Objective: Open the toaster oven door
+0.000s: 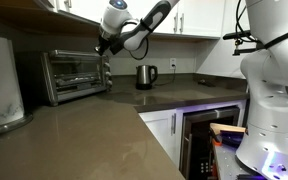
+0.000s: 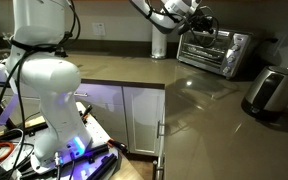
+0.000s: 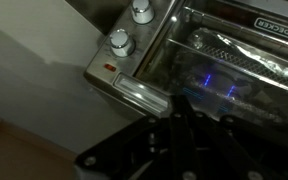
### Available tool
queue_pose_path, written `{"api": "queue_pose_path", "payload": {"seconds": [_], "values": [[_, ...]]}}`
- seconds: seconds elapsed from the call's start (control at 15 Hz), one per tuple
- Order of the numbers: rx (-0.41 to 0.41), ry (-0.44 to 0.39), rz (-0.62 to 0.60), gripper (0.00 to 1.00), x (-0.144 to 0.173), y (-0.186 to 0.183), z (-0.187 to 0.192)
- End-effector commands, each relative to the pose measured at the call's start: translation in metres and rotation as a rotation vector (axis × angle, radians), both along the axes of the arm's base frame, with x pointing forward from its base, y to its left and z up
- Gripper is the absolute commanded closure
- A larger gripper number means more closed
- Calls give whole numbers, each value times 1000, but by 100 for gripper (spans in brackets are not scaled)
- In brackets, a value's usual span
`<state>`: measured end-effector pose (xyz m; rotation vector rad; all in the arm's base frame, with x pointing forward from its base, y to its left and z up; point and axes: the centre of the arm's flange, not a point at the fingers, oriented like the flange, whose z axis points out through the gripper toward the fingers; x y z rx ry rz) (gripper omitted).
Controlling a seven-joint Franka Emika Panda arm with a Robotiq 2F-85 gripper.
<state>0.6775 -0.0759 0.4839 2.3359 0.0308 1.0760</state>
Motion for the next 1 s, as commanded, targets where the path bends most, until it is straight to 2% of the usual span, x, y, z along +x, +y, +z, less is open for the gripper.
{"api": "queue_pose_path", "payload": {"seconds": [0.0, 0.27, 0.6, 0.8, 0.93], "values": [[-77, -17, -16, 97, -13, -2, 26], [-80, -85, -2, 96, 6, -16, 28], [-52, -165, 19, 96, 37, -19, 5], [-50, -168, 33, 97, 50, -16, -10], [-62, -134, 40, 96, 50, -12, -16]]}}
